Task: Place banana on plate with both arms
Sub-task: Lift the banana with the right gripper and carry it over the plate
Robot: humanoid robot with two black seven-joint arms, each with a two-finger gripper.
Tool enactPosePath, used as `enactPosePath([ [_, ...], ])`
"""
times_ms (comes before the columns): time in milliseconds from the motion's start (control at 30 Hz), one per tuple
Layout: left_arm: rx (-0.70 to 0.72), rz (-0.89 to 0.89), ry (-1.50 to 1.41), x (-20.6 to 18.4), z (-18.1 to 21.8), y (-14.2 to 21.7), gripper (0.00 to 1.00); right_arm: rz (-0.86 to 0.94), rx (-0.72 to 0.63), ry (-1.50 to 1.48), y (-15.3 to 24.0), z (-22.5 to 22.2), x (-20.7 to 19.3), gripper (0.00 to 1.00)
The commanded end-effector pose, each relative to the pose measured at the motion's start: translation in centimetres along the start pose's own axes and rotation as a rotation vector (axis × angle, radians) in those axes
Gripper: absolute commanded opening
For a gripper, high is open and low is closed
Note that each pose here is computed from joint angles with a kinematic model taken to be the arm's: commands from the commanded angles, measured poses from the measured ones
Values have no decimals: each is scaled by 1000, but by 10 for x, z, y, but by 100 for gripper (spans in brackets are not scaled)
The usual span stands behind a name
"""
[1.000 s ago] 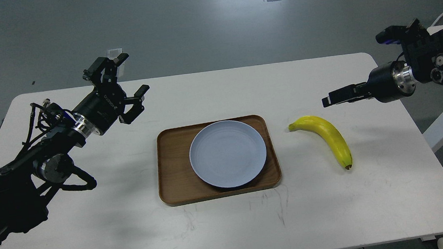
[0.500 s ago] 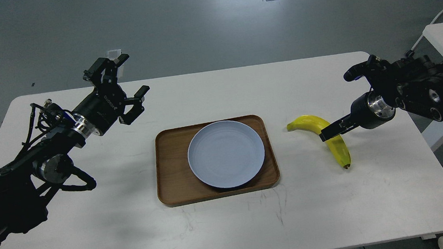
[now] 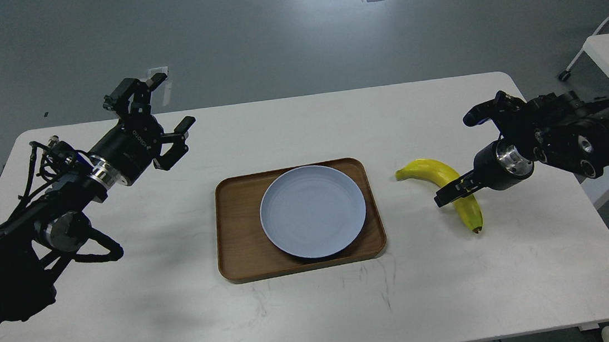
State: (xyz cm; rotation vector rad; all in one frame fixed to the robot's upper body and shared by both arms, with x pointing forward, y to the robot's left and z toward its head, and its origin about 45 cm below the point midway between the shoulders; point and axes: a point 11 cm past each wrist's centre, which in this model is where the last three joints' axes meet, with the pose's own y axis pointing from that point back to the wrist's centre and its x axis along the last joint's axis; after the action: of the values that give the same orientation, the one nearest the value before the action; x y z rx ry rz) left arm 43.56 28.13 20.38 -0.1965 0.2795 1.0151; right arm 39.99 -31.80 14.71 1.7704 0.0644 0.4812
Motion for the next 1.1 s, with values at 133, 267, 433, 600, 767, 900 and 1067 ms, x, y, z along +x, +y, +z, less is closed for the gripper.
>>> enactPosePath([
  [133,-5,1,0,0,2,0,98,16,-16,-2,10,7,5,15],
  [267,-6,4,-4,2,4,1,98,64,-34,-3,34,14,21,15],
  [433,-8,5,-10,4,7,3,98,126,-10,31,67,-1,49,15],
  [600,-10,4,-9,4,7,2,98,164,52,122,78,-47,82,16],
  [767,-13,7,-6,4,8,2,98,127,115,219,54,-101,94,17],
  [900,-17,7,-6,4,9,2,98,105,171,252,36,-138,96,17],
  [1067,-13,4,-9,3,8,1,98,83,245,223,12,-174,94,18],
])
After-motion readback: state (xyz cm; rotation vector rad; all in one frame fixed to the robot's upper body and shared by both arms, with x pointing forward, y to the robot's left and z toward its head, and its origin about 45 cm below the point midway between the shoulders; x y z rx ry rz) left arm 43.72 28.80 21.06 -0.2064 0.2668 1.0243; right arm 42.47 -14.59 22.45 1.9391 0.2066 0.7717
